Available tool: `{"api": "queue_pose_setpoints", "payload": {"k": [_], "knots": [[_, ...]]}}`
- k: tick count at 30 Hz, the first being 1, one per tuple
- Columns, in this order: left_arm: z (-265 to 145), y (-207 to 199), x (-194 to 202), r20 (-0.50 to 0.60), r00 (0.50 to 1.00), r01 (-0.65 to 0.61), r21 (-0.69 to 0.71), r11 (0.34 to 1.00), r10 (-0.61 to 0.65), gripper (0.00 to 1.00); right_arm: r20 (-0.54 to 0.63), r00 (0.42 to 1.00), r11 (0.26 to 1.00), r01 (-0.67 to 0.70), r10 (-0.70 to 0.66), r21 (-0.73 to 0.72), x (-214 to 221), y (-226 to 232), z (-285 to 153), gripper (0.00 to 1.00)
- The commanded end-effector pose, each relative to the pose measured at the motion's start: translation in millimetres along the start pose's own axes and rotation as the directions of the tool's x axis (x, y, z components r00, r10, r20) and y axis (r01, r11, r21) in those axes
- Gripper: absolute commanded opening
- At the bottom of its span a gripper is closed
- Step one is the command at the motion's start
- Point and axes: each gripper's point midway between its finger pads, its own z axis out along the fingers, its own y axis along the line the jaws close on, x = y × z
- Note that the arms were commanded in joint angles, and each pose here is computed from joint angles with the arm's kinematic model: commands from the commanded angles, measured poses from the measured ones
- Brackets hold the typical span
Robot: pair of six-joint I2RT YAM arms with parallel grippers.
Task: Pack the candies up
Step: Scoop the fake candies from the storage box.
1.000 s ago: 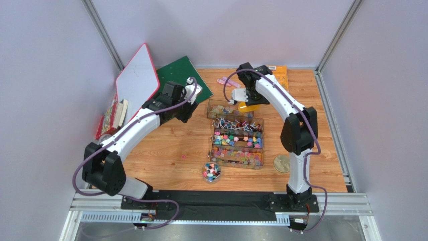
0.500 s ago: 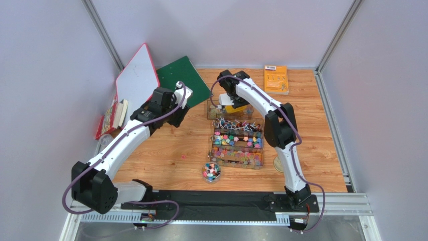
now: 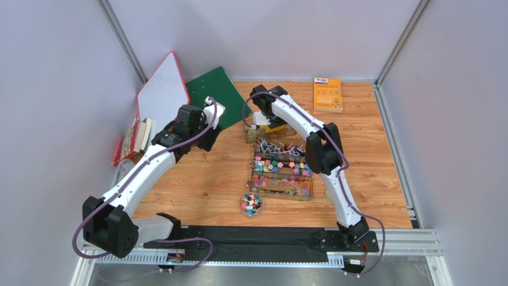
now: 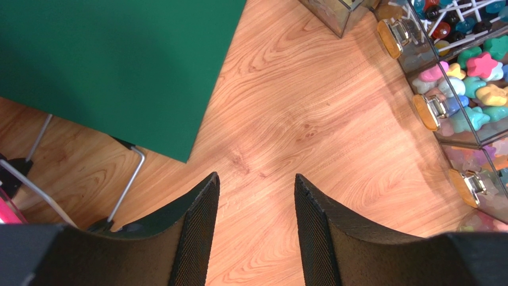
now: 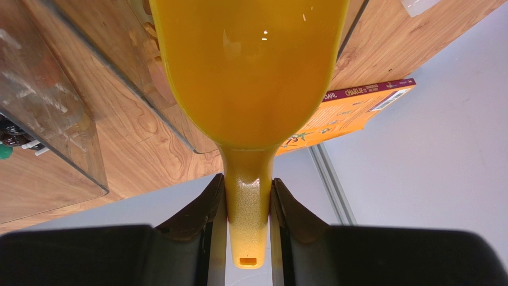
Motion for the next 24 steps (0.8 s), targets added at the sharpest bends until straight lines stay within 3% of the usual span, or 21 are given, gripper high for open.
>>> {"api": "queue_pose_setpoints", "payload": {"k": [1,11,24], "knots": [[-2,6,-9,0.041,0.998,0.049,-0.011,0.999,-0.049,0.56,-0.102,0.97,0.963,0.199,-0.22,-0.182,20,38,-16,0.0],[-1,11,-4,0.005,1.0,0.017,-0.028,0.999,-0.017,0.56,0.06,0.972,0.962,0.233,-0.226,-0.143,-6,37,1,0.0],[1,22,-8,-0.028,0.997,-0.079,-0.04,0.996,0.078,0.56,0.249,0.968,0.98,0.027,0.024,-0.197,14,29,12,0.0]]}}
